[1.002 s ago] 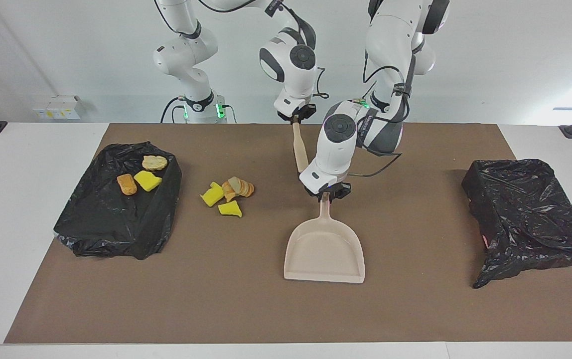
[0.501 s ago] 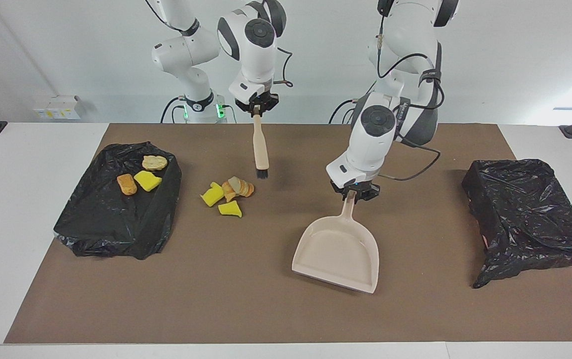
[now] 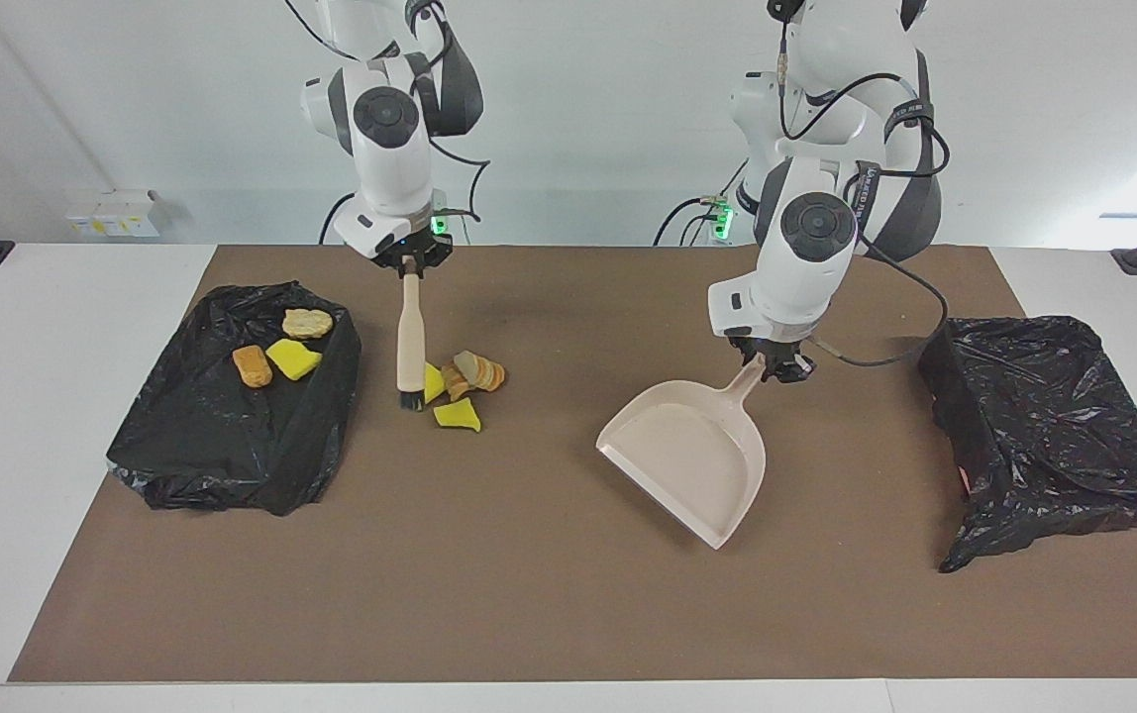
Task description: Sweep and dump trash in bin
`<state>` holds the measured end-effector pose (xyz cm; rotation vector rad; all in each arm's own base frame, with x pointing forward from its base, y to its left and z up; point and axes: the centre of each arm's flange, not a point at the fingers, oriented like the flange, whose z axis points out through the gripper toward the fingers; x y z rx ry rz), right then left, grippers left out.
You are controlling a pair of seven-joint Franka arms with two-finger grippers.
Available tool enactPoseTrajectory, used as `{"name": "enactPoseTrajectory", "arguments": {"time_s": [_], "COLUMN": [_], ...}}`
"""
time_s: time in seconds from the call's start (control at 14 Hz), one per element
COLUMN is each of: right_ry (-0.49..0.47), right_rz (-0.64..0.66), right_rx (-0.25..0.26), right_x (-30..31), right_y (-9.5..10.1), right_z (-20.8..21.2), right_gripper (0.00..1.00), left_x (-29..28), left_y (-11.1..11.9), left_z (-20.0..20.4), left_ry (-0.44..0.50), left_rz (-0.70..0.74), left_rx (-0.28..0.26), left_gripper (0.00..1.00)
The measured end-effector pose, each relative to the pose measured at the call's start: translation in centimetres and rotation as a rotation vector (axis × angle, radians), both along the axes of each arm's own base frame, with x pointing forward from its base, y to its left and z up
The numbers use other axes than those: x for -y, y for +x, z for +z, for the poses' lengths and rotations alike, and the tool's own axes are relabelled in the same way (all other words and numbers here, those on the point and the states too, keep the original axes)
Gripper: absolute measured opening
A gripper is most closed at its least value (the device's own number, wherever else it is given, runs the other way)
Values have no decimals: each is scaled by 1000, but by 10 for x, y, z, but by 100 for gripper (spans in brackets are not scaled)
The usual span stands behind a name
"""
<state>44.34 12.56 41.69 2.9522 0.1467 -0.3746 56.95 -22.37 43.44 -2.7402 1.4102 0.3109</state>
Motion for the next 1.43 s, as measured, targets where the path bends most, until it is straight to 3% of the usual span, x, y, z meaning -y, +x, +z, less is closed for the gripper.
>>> {"name": "enactPoseTrajectory", "arguments": {"time_s": [0.14, 0.43, 0.72, 1.0, 1.43], "right_ry": [-34, -95, -98, -57, 80], "right_rz": [12, 57, 60, 49, 26], "right_rx": [-38, -72, -95, -92, -109], "right_x": [6, 10, 18, 13, -34], "right_y": [8, 4, -2, -8, -21], "right_z": [-28, -46, -58, -71, -72], "right_gripper": [26, 26, 26, 26, 26], "left_x": [-6, -3, 46, 69, 81], "left_y": [1, -6, -49, -90, -116], "left_z": [-2, -10, -20, -34, -49], "left_ry": [-18, -40, 5, 26, 29], "left_rz": [-117, -318, -479, -497, -497], "left_rx": [-23, -66, -30, -19, 1], "left_gripper": [32, 32, 32, 32, 32]}}
